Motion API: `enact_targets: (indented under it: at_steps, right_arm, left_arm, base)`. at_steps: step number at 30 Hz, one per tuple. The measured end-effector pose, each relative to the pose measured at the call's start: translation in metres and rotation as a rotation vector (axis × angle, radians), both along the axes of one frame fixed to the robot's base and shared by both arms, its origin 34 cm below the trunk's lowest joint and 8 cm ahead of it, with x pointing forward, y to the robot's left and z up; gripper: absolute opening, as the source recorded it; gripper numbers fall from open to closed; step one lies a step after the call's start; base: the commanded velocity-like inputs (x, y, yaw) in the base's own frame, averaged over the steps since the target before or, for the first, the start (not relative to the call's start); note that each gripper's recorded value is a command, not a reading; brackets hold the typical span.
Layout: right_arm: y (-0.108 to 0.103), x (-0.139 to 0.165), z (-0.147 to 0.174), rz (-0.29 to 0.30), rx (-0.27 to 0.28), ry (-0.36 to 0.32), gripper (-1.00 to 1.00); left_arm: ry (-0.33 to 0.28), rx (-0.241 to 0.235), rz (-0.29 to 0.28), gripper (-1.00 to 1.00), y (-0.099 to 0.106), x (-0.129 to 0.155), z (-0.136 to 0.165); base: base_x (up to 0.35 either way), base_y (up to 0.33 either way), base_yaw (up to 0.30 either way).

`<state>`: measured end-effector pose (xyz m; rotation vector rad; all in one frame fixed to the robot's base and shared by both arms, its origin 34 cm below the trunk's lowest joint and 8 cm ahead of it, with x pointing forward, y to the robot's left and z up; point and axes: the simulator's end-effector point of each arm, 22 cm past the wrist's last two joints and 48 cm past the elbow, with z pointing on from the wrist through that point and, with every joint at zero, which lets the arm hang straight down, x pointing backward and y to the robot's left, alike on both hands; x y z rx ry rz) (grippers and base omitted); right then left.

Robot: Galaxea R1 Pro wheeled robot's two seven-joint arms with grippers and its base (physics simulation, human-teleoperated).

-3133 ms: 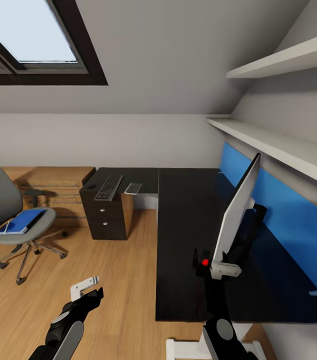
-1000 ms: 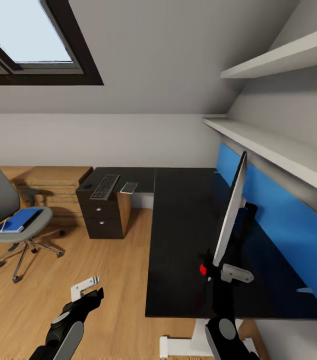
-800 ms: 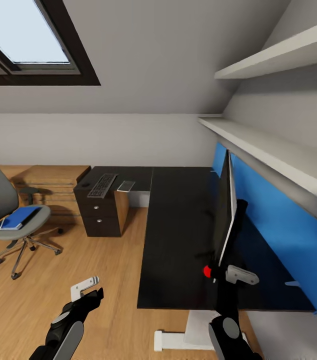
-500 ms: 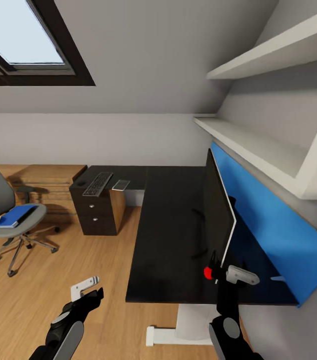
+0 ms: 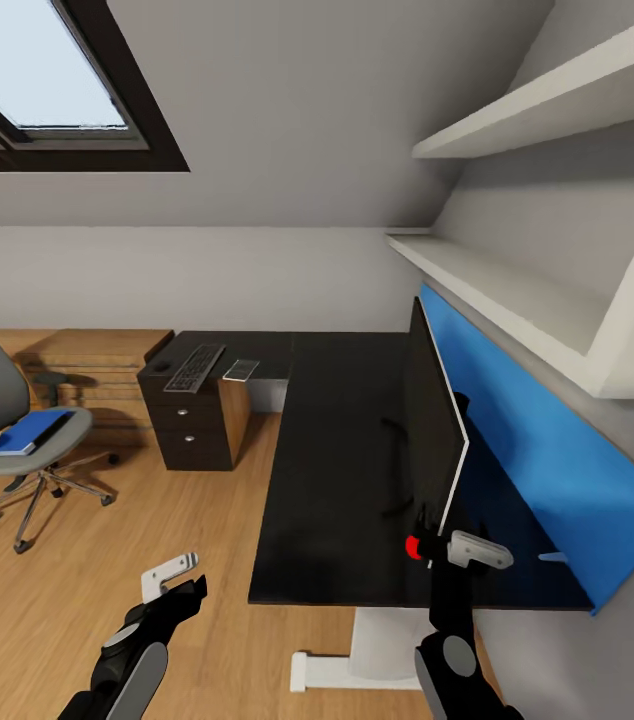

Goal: In the bedroom, organize the workspace by keeping the computer under the desk, ensuring the monitor is on the desk, placing the keyboard on the desk next to the monitor, placing the mouse on the desk next to the keyboard, moving the folder from the swivel chair onto the desk next to the mouse, stacking the notebook on top of the folder with the pen on top of the notebook, and positioning the swivel chair next to the desk.

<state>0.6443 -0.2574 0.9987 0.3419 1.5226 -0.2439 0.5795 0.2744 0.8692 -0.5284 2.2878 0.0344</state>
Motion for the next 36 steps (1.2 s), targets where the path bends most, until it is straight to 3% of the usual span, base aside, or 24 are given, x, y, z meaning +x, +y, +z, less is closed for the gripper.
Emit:
enact_targets:
  at_steps: [6,36]
  right_arm:
    - [0.021,0.001,0.003,0.048,-0.003,-0.02,1.0]
    - [0.02,0.001,0.004,0.044,-0.001,-0.023,1.0]
  left_arm:
    - [0.0,0.0,0.0,1.0,0.0,0.0,0.0]
    - [0.0,0.0,0.0,1.0,0.0,0.0,0.0]
  base:
    - [0.0,-0.225,0.0]
    - [-0.048,-0.078,0.0]
